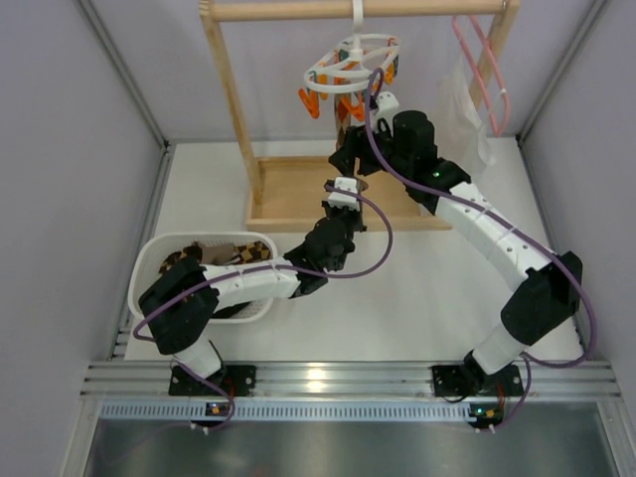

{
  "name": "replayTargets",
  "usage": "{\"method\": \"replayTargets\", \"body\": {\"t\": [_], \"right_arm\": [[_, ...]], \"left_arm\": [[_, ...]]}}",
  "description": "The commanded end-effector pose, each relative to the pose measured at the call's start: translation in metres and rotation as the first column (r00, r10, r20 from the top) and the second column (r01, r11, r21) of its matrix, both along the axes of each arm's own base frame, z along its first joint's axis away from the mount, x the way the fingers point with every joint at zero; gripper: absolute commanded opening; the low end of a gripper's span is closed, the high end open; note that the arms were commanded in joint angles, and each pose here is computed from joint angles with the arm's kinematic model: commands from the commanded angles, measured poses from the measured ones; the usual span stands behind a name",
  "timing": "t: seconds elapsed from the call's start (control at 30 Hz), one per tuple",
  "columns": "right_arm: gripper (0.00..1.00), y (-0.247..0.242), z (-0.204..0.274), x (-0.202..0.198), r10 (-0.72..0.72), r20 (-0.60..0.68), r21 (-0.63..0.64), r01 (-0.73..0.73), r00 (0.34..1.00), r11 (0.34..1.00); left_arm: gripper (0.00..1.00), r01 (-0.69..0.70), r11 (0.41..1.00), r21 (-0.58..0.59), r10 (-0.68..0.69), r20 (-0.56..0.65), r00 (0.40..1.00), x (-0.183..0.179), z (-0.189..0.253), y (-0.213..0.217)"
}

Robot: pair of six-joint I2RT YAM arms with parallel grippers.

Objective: Remove the socks clipped to the hanger

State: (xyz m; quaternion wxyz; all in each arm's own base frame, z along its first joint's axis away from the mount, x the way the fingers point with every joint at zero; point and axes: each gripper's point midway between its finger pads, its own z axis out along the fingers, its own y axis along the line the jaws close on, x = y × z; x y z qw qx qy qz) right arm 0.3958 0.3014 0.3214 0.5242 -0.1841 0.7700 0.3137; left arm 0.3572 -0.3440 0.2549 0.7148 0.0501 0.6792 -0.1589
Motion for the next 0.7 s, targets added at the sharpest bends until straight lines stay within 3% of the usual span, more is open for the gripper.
{"method": "replayTargets", "body": {"t": [0.0,0.03,0.1,0.13,0.2,0.37,0.4,0.47,0.53,0.67], "right_arm": [[0.62,0.006,0.039,0.016,0.009,0.118,0.042,-0.014,0.993,0.999],[0.43,0.007,0.038,0.018,0.008,0.121,0.041,-0.013,0.993,0.999],[0.31,0.008,0.037,0.02,0.004,0.124,0.053,-0.011,0.992,0.999],[0.2,0.008,0.04,0.019,0.005,0.125,0.06,-0.013,0.992,0.998],[0.11,0.01,0.041,0.016,0.016,0.127,0.076,-0.026,0.992,0.997],[0.04,0.007,0.047,0.011,0.027,0.148,0.112,-0.044,0.989,0.993],[0.04,0.007,0.049,0.009,0.03,0.143,0.126,-0.048,0.989,0.991],[0.02,0.001,0.048,0.009,0.041,0.137,0.137,-0.06,0.99,0.989],[0.0,-0.005,0.055,0.013,0.035,0.156,0.165,-0.061,0.987,0.984],[0.0,-0.012,0.053,0.014,0.068,0.15,0.176,-0.094,0.986,0.98]], "left_arm": [[0.0,0.038,0.993,-0.114,-0.032,0.057,0.998,-0.007,0.032,0.005],[0.0,0.045,0.991,-0.124,-0.038,0.063,0.997,-0.008,0.036,0.006],[0.0,0.048,0.992,-0.118,-0.041,0.061,0.997,-0.009,0.035,0.006],[0.0,0.046,0.992,-0.116,-0.039,0.062,0.997,-0.009,0.035,0.007],[0.01,0.043,0.993,-0.114,-0.036,0.065,0.997,-0.008,0.036,0.008],[0.4,0.027,0.994,-0.104,-0.02,0.072,0.997,-0.006,0.038,0.019],[0.66,0.021,0.994,-0.104,-0.014,0.074,0.997,-0.006,0.039,0.022],[0.86,0.006,0.994,-0.105,0.002,0.075,0.997,-0.01,0.041,0.032],[0.98,0.002,0.994,-0.107,0.006,0.077,0.997,-0.019,0.041,0.046],[0.98,-0.007,0.996,-0.087,0.01,0.029,1.0,-0.039,0.035,0.075]]}}
